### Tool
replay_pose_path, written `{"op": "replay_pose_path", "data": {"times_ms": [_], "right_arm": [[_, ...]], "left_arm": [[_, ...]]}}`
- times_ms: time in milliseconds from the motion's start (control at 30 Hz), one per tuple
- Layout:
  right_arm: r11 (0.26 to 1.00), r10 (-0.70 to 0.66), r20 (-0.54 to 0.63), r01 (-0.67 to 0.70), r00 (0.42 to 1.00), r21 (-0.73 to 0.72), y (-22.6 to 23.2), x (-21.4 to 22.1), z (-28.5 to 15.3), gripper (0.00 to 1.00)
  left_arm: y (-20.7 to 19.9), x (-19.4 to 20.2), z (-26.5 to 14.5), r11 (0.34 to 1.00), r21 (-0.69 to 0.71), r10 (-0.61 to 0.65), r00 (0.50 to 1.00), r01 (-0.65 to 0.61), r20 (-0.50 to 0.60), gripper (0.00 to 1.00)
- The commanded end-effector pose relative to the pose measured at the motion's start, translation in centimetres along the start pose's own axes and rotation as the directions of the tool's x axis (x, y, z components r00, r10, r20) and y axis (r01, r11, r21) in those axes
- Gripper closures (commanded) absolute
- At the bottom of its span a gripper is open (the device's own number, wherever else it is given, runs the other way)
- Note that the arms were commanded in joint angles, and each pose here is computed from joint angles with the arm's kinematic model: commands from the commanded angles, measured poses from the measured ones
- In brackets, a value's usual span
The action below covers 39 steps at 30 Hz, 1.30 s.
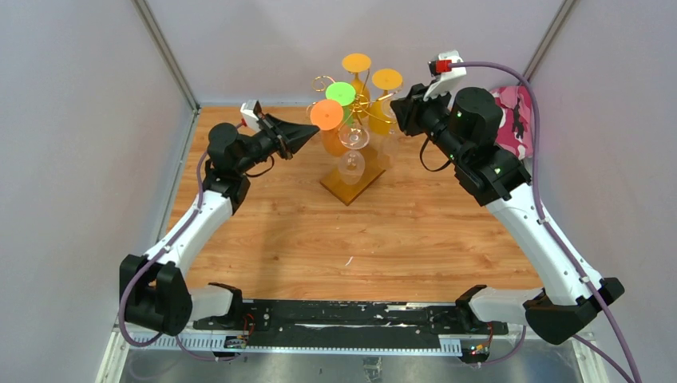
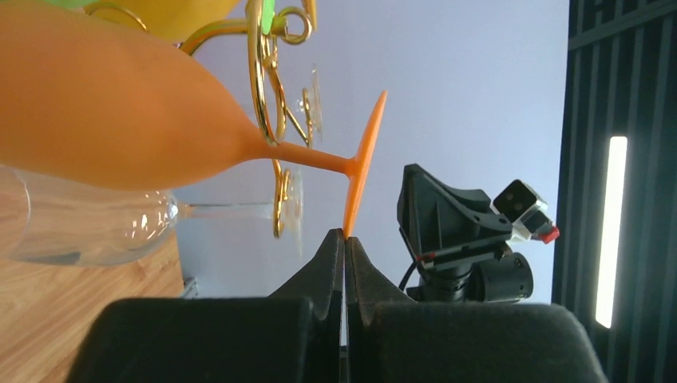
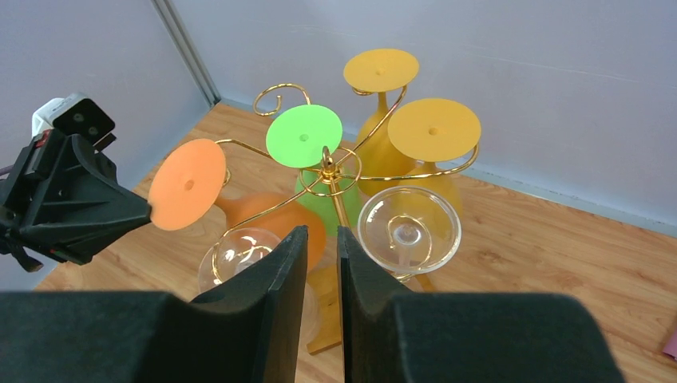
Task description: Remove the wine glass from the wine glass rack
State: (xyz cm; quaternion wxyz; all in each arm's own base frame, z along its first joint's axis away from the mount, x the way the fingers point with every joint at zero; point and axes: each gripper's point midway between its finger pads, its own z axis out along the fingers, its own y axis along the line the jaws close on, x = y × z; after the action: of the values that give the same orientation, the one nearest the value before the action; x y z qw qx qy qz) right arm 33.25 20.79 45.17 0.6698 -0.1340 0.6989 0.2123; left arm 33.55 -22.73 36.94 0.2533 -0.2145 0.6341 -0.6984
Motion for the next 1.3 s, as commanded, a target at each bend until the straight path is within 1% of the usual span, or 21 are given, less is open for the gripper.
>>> {"op": "replay_pose_path", "data": {"times_ms": [0, 200, 267, 433, 567, 667, 800, 900, 967, 1033, 1067, 1133, 1200, 1267], "right_arm": [[0.999, 0.025, 0.015, -0.025, 1.000, -0.021, 0.3, -0.3, 0.2, 0.75], [0.998, 0.045, 0.001, -0.045, 0.999, -0.035, 0.6, 0.2, 0.3, 0.76], [0.996, 0.050, -0.013, -0.051, 0.999, -0.072, 1.3, 0.5, 0.3, 0.76], [0.994, 0.054, -0.030, -0.057, 0.998, -0.093, 1.6, 1.0, 0.3, 0.79], [0.991, 0.054, -0.038, -0.058, 0.998, -0.117, 2.0, 1.3, 0.1, 0.79], [0.988, 0.063, -0.041, -0.068, 0.997, -0.136, 2.4, 1.4, -0.1, 0.75], [0.981, 0.070, -0.041, -0.076, 0.997, -0.180, 3.1, 1.3, -0.9, 0.66], [0.967, 0.071, -0.027, -0.075, 0.997, -0.245, 4.2, 0.6, -2.0, 0.56], [0.955, 0.063, -0.012, -0.064, 0.998, -0.291, 4.9, 0.3, -2.9, 0.50], [0.945, 0.048, 0.021, -0.039, 0.999, -0.326, 5.4, -0.3, -4.0, 0.48], [0.941, 0.046, 0.044, -0.028, 0.998, -0.337, 5.5, -0.7, -4.7, 0.45], [0.927, 0.036, 0.092, 0.001, 0.995, -0.376, 6.0, -1.4, -5.9, 0.43], [0.908, 0.029, 0.123, 0.026, 0.992, -0.419, 6.7, -2.0, -7.2, 0.43], [0.885, 0.026, 0.146, 0.045, 0.989, -0.463, 7.3, -2.3, -8.2, 0.42]], "left_arm": [[-0.4, 1.7, -1.8, 0.999, -0.001, 0.039, 0.999, -0.039, -0.013, 1.00], [-0.5, 2.9, -4.2, 0.994, -0.060, 0.094, 0.995, -0.093, 0.017, 1.00], [-0.2, 2.9, -4.9, 0.990, -0.091, 0.115, 0.993, -0.111, 0.037, 1.00], [-0.5, 2.6, -6.8, 0.976, -0.140, 0.177, 0.980, -0.164, 0.089, 1.00], [-2.7, 2.6, -9.0, 0.932, -0.222, 0.322, 0.937, -0.287, 0.138, 1.00], [-5.8, 3.5, -10.4, 0.904, -0.211, 0.406, 0.901, -0.371, 0.153, 1.00], [-10.3, 5.4, -12.0, 0.871, -0.143, 0.488, 0.859, -0.469, 0.155, 1.00], [-13.7, 7.4, -12.7, 0.841, -0.056, 0.541, 0.833, -0.538, 0.117, 1.00], [-15.4, 9.0, -12.7, 0.824, 0.035, 0.562, 0.825, -0.565, 0.061, 1.00], [-16.7, 10.1, -12.4, 0.801, 0.117, 0.590, 0.808, -0.587, 0.015, 1.00], [-17.0, 10.4, -12.3, 0.793, 0.142, 0.599, 0.800, -0.593, -0.003, 1.00], [-18.3, 11.4, -12.1, 0.744, 0.248, 0.645, 0.763, -0.620, -0.029, 1.00], [-19.2, 12.0, -11.7, 0.706, 0.349, 0.672, 0.738, -0.616, -0.056, 1.00], [-19.2, 12.2, -11.2, 0.659, 0.401, 0.716, 0.694, -0.636, -0.076, 1.00]]}}
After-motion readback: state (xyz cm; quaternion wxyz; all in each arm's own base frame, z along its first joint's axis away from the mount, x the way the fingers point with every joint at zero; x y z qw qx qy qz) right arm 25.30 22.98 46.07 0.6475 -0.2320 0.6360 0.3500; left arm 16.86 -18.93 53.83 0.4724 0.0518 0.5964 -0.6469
